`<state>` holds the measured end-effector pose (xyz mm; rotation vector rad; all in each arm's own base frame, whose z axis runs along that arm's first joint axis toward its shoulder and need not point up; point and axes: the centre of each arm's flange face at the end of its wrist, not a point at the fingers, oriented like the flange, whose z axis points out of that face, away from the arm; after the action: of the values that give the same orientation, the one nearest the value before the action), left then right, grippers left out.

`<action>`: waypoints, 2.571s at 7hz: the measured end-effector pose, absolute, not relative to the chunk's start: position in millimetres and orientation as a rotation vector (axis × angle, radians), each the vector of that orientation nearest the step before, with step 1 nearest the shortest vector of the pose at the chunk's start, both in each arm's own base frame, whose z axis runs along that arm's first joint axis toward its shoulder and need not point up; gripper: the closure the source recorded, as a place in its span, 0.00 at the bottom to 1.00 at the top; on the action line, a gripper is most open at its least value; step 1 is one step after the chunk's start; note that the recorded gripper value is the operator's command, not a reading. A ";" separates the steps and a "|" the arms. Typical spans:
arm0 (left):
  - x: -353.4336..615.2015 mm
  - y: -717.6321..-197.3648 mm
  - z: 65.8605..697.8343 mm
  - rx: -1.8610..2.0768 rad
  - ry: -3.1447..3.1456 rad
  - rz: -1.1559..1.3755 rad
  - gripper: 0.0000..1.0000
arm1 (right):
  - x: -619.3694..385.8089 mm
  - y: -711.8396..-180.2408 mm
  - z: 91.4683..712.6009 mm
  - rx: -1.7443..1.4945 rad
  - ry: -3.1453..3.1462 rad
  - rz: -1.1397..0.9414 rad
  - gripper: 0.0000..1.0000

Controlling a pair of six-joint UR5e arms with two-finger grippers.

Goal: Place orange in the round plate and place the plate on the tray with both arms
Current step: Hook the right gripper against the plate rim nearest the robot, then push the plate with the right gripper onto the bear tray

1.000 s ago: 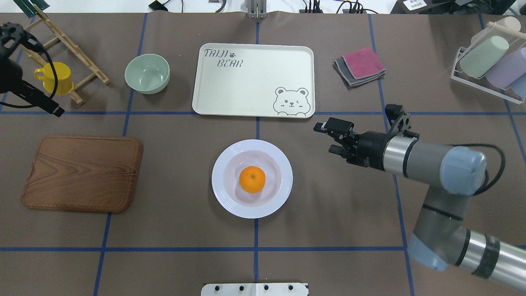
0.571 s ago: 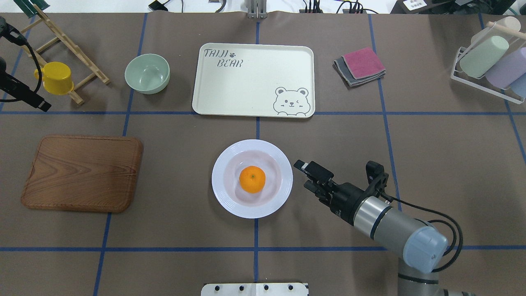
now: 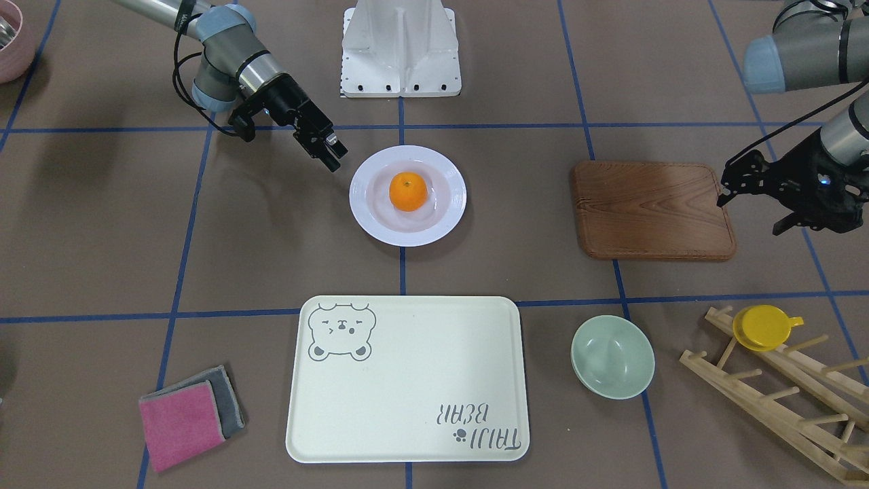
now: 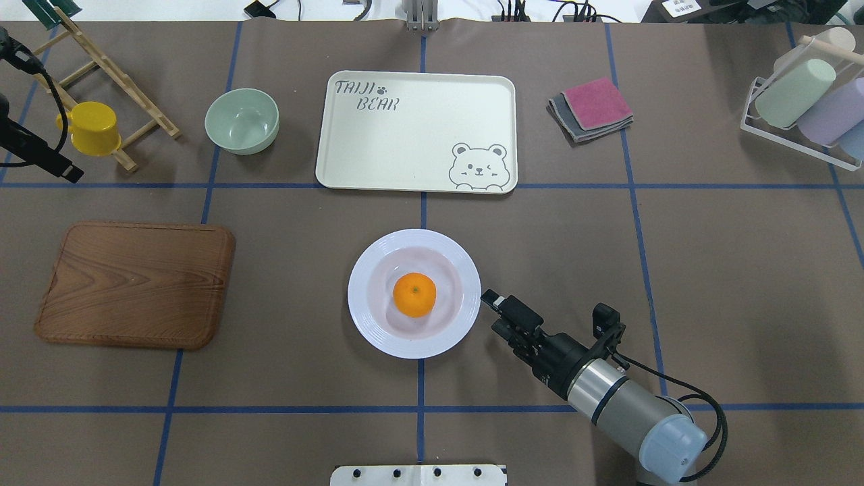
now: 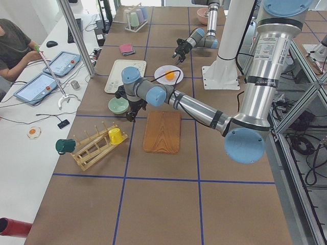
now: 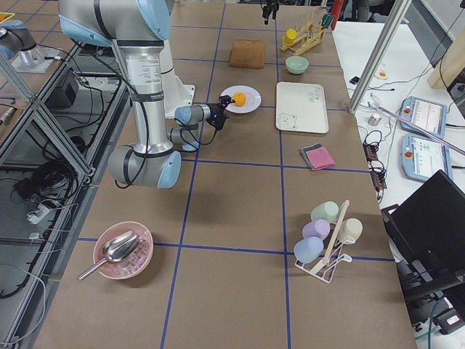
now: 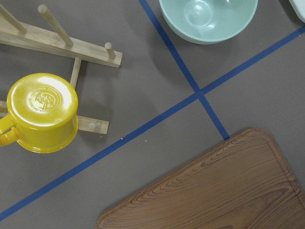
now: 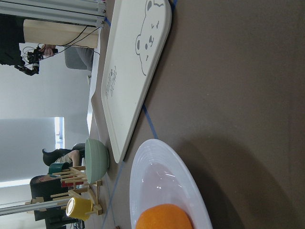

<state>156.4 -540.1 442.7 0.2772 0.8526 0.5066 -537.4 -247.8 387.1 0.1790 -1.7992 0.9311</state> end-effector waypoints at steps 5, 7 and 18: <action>155.3 -539.7 441.6 0.280 0.853 0.504 0.01 | -565.4 -258.4 377.8 0.192 -1.797 0.943 1.00; 154.0 -539.7 440.1 0.284 0.852 0.502 0.01 | -564.7 -262.4 371.4 0.194 -1.809 0.949 1.00; 135.8 -496.8 428.2 0.303 0.861 0.477 0.01 | -614.3 -522.4 295.8 0.346 -1.566 1.292 0.19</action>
<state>135.8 -496.8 428.2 0.3027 0.8613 0.4772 -614.3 -522.4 295.8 0.3464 -1.5658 1.2925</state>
